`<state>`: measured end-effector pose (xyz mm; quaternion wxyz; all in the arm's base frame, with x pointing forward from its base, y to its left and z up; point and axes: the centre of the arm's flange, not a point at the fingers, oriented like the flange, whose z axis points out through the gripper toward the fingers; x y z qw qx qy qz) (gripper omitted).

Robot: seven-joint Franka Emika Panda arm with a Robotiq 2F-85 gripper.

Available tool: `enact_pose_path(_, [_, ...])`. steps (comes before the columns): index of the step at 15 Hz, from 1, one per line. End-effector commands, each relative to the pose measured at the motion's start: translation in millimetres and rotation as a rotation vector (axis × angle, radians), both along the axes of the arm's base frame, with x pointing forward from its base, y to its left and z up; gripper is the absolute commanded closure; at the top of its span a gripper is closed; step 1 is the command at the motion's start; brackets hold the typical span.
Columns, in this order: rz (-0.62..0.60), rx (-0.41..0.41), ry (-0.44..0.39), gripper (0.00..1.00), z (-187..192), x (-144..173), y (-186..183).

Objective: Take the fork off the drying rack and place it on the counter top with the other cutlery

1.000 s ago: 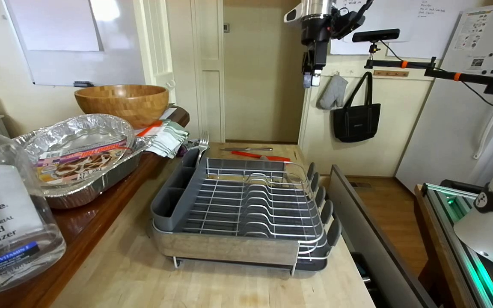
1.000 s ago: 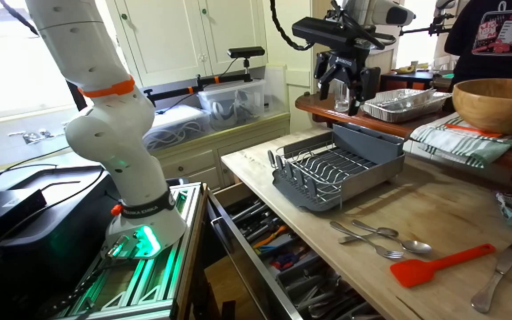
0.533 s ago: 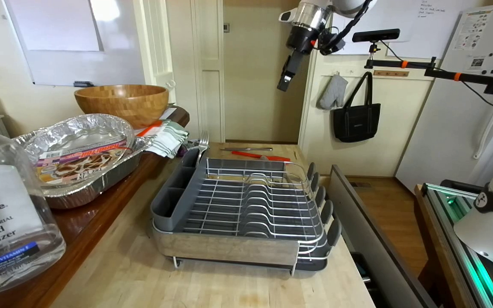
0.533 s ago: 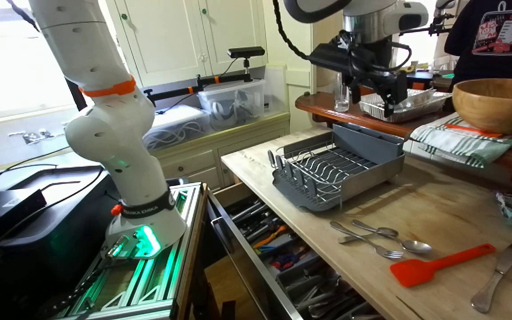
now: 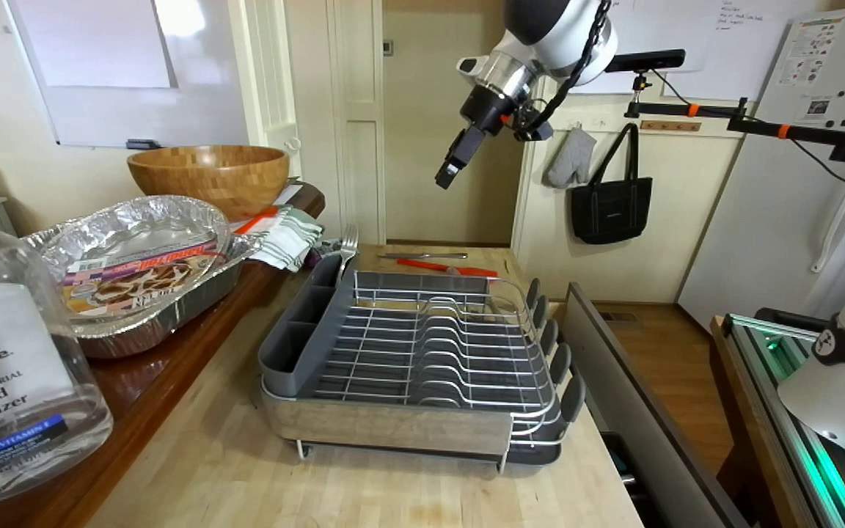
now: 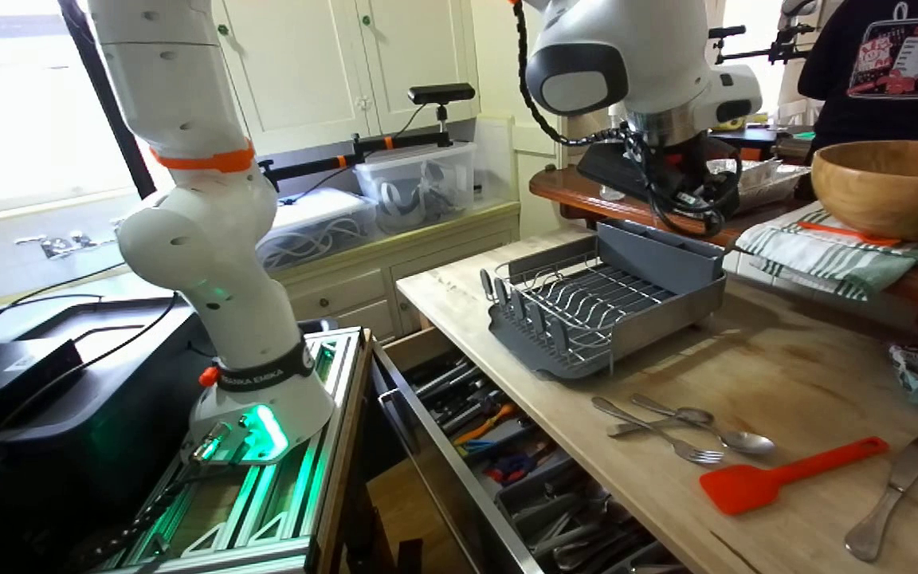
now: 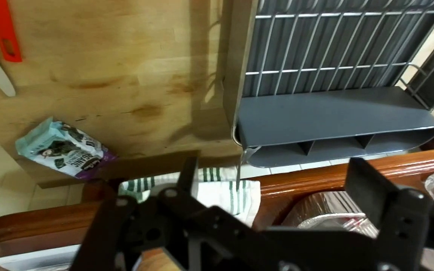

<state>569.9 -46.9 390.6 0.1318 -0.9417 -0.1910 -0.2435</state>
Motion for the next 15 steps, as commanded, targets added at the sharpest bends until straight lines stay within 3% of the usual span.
enact_pose_path(1, [0.013, 0.006, 0.002, 0.00, -6.7, 2.9, 3.8])
enact_pose_path(5, [0.024, 0.010, 0.003, 0.00, -13.3, 8.7, 5.8])
enact_pose_path(12, [-0.163, 0.061, -0.098, 0.00, -31.4, 32.2, 10.6])
enact_pose_path(15, [-0.204, 0.099, -0.103, 0.00, -47.9, 47.3, 18.5])
